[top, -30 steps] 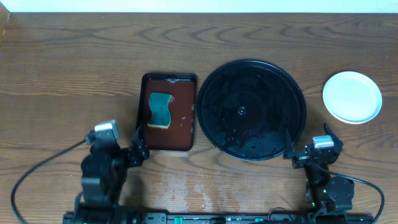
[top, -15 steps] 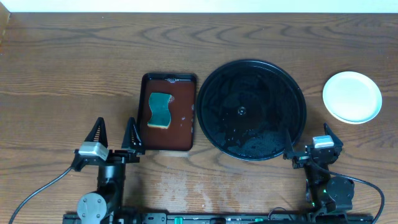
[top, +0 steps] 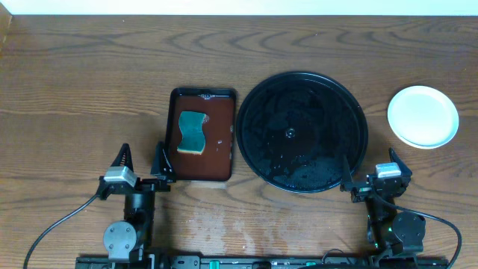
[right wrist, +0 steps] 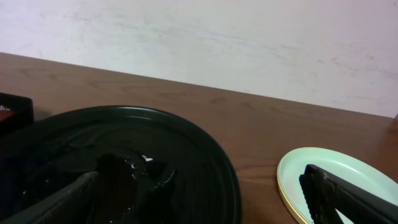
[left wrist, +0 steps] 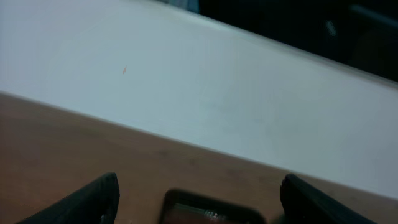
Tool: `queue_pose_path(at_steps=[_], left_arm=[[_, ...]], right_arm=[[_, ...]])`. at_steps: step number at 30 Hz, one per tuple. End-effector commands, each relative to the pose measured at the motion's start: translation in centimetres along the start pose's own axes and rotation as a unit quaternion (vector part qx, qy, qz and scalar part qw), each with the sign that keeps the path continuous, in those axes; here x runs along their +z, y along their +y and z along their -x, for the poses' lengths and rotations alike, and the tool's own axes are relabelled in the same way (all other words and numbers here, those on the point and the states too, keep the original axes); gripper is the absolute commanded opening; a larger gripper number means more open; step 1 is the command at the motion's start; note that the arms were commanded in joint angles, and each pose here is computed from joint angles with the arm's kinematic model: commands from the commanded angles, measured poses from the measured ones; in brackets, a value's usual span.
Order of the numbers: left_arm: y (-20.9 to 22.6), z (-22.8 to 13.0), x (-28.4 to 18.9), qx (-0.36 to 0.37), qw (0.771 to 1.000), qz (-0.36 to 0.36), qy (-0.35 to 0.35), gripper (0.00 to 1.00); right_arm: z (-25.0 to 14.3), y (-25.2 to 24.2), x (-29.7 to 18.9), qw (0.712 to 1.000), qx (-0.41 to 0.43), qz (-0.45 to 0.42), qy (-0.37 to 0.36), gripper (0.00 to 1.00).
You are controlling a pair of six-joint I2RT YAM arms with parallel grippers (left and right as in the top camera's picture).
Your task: Clean dirty plates on tray and stack at the side
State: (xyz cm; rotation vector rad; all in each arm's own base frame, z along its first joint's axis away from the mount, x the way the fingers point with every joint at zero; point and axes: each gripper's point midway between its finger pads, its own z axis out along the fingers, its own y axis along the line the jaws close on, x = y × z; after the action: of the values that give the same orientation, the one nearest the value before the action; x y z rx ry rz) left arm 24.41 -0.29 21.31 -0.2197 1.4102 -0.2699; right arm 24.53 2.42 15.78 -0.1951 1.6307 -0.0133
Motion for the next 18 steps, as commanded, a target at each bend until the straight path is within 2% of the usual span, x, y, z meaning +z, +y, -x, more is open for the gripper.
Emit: queue_pose_path(at_steps=[1,6,11,18], left_arm=[[0.6,-0.7,-0.1,0.007,1.000,0.012,0.010,0.83],[1.5,-3.6,-0.3,0.013,0.997,0.029,0.069,0.83],[1.8,-7.0,-1.1,0.087,0.986,0.018,0.143,0.83],[1.8,-7.1,-1.1,0.124,0.981,0.012,0.147,0.83]], right_arm=[[0.0,0.1,0.0,1.000,0.009,0.001,0.000,0.99],[0.0,0.1,0.0,1.000,0.009,0.001,0.000,0.99],[0.0,0.1,0.0,1.000,0.009,0.001,0.000,0.99],[0.0,0.1,0.0,1.000,0.009,0.001,0.000,0.99]])
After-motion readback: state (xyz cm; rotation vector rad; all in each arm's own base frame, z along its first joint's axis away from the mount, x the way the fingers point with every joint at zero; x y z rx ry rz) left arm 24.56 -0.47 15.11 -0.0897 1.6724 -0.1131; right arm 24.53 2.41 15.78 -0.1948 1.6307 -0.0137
